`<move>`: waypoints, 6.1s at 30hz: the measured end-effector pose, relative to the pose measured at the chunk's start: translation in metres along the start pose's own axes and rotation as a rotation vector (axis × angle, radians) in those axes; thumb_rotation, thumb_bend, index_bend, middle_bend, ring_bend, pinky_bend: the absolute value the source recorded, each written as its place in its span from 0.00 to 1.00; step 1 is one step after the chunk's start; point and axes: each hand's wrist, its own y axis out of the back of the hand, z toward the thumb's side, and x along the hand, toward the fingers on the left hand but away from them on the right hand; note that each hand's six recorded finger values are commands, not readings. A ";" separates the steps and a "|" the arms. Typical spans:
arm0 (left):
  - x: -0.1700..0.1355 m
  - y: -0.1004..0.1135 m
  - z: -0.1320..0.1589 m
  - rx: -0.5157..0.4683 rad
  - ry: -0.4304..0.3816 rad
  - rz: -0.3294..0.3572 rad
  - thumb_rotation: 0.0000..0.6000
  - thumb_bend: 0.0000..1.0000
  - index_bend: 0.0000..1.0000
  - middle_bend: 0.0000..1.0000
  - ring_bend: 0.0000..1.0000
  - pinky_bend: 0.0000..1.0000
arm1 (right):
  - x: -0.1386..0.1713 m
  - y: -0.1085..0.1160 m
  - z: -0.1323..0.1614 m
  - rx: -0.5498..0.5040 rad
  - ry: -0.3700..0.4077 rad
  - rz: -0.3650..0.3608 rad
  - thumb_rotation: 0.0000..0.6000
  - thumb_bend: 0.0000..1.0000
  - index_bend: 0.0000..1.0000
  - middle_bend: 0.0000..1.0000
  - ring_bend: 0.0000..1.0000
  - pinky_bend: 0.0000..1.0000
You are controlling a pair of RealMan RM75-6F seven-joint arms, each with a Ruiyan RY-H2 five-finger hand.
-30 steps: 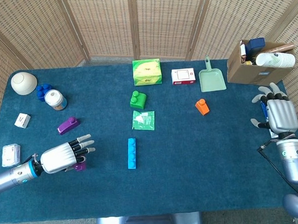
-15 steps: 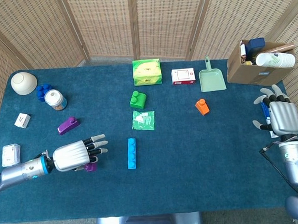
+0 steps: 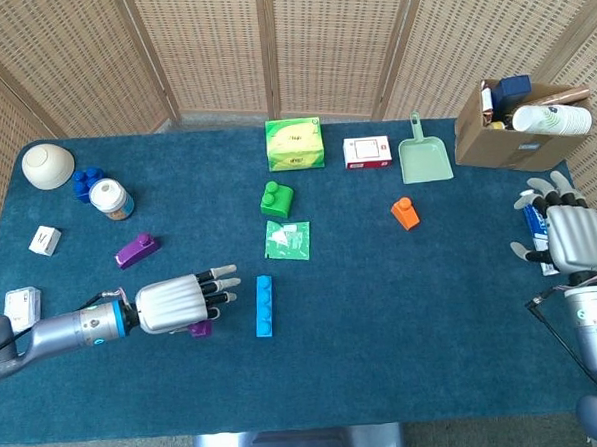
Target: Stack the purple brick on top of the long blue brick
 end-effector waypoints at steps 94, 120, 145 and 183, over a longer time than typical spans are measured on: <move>0.109 0.001 0.025 0.066 -0.101 -0.041 1.00 0.32 0.54 0.25 0.10 0.00 | 0.022 0.015 -0.039 -0.087 -0.041 -0.014 1.00 0.16 0.34 0.18 0.00 0.19; 0.108 0.007 0.022 0.072 -0.065 -0.037 1.00 0.32 0.35 0.20 0.05 0.00 | 0.023 0.017 -0.041 -0.097 -0.043 -0.017 1.00 0.16 0.34 0.19 0.00 0.19; 0.045 0.004 0.021 -0.182 0.160 0.059 0.00 0.22 0.13 0.03 0.00 0.00 | 0.018 0.007 -0.025 -0.100 -0.017 -0.004 1.00 0.16 0.34 0.19 0.00 0.19; 0.092 -0.050 0.046 -0.187 0.178 0.141 0.00 0.11 0.00 0.00 0.00 0.00 | 0.022 0.013 -0.033 -0.103 -0.034 -0.018 1.00 0.16 0.34 0.19 0.00 0.19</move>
